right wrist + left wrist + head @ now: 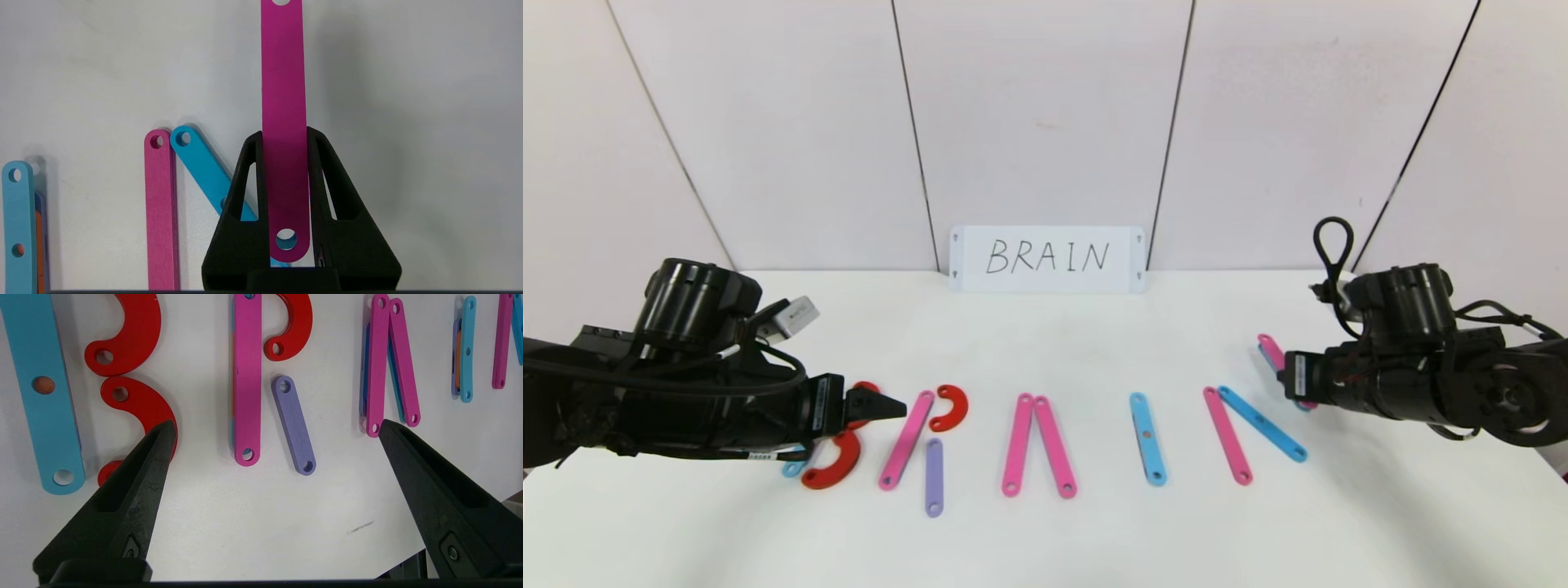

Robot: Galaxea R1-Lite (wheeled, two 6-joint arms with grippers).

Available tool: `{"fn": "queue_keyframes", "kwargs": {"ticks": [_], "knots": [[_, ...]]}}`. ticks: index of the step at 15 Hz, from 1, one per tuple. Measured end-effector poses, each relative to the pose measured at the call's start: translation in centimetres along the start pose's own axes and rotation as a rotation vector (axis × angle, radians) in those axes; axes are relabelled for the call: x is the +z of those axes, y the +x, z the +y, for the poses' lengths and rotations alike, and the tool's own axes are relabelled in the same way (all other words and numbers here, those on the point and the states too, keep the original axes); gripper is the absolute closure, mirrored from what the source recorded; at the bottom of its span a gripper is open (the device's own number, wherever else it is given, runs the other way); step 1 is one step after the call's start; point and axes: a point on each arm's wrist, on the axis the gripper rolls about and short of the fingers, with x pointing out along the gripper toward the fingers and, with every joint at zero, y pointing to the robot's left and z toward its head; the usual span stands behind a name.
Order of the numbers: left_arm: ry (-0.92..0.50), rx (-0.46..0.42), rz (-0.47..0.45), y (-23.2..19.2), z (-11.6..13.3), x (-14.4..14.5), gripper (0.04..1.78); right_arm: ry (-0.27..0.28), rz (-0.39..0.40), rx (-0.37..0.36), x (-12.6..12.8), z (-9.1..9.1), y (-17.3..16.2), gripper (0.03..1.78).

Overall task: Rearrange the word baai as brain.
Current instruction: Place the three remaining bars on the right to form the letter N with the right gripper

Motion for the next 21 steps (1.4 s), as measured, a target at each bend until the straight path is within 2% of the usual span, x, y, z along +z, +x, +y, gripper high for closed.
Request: {"fn": "queue_keyframes", "kwargs": {"ticks": [2, 7, 12, 21], "knots": [[0.000, -0.001, 0.000, 0.0, 0.0, 0.0, 0.08, -0.004, -0.022, 0.004, -0.3, -0.1, 0.3, 1.51], [0.001, 0.000, -0.001, 0.0, 0.0, 0.0, 0.08, -0.018, 0.023, -0.007, -1.6, -0.2, 1.5, 1.51], [0.000, -0.001, -0.002, 0.0, 0.0, 0.0, 0.08, -0.038, 0.017, -0.001, -2.6, 0.1, 2.5, 1.51], [-0.001, 0.000, 0.002, 0.0, 0.0, 0.0, 0.08, -0.048, 0.041, -0.002, -3.8, 0.0, 2.1, 1.51]]}}
